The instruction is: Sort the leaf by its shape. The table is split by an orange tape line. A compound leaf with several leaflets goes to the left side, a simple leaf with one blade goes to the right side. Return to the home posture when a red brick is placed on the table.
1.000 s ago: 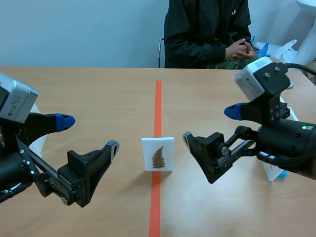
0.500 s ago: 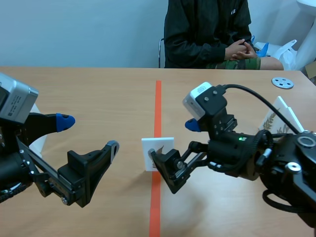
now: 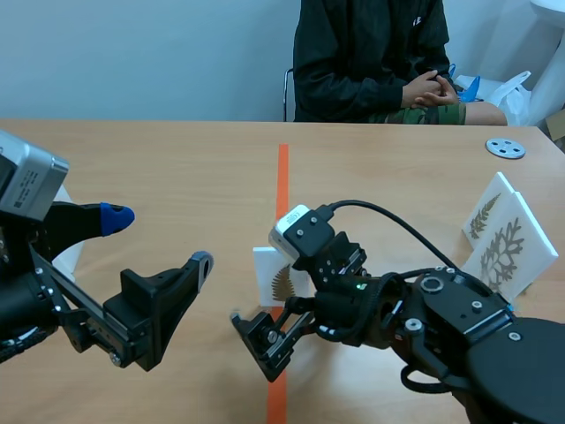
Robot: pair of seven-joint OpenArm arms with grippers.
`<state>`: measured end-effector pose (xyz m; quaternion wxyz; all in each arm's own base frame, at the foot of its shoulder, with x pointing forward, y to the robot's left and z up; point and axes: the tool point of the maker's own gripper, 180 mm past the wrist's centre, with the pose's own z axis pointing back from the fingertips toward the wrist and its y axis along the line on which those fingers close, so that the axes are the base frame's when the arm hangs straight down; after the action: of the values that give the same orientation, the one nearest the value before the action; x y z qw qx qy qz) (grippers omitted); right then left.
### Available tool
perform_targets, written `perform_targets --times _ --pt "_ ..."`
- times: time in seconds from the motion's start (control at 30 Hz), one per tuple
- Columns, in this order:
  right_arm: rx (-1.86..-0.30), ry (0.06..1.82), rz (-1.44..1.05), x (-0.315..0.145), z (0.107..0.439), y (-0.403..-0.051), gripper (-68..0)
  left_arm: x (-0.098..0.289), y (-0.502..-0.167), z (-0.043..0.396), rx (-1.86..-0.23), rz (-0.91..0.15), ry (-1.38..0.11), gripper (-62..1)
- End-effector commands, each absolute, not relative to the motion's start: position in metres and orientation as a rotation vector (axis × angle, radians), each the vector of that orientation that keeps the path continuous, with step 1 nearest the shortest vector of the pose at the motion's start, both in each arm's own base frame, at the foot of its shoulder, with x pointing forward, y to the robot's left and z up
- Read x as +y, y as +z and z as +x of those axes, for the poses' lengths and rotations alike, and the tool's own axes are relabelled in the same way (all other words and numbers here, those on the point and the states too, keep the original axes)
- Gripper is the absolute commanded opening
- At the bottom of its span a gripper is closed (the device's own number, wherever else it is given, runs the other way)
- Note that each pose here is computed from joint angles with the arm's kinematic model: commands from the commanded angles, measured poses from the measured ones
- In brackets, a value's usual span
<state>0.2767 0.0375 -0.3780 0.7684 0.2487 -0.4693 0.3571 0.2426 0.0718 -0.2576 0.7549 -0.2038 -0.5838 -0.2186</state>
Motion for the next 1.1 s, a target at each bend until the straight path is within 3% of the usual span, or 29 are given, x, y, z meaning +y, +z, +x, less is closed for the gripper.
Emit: perform_targets --times 0.0,0.33,0.67,0.93,1.07 --pt "-1.083 0.773 0.540 0.039 0.288 -0.362 0.4 0.070 -0.251 0.243 -1.295 -0.460 -0.469 1.4" --pt "-1.076 0.767 0.507 0.035 0.289 -0.368 -25.6 0.070 -0.251 0.243 -1.296 -0.460 -0.469 1.4" --pt "-1.036 0.749 0.479 0.027 0.287 -0.383 -32.6 0.070 -0.251 0.243 -1.296 -0.460 -0.469 1.4" --pt "-1.045 0.744 0.481 0.027 0.288 -0.382 -43.9 0.070 -0.251 0.243 -1.296 -0.460 -0.469 1.4" --pt "-1.044 0.745 0.480 0.027 0.288 -0.383 -52.7 0.070 -0.251 0.243 -1.296 -0.460 -0.469 1.4"
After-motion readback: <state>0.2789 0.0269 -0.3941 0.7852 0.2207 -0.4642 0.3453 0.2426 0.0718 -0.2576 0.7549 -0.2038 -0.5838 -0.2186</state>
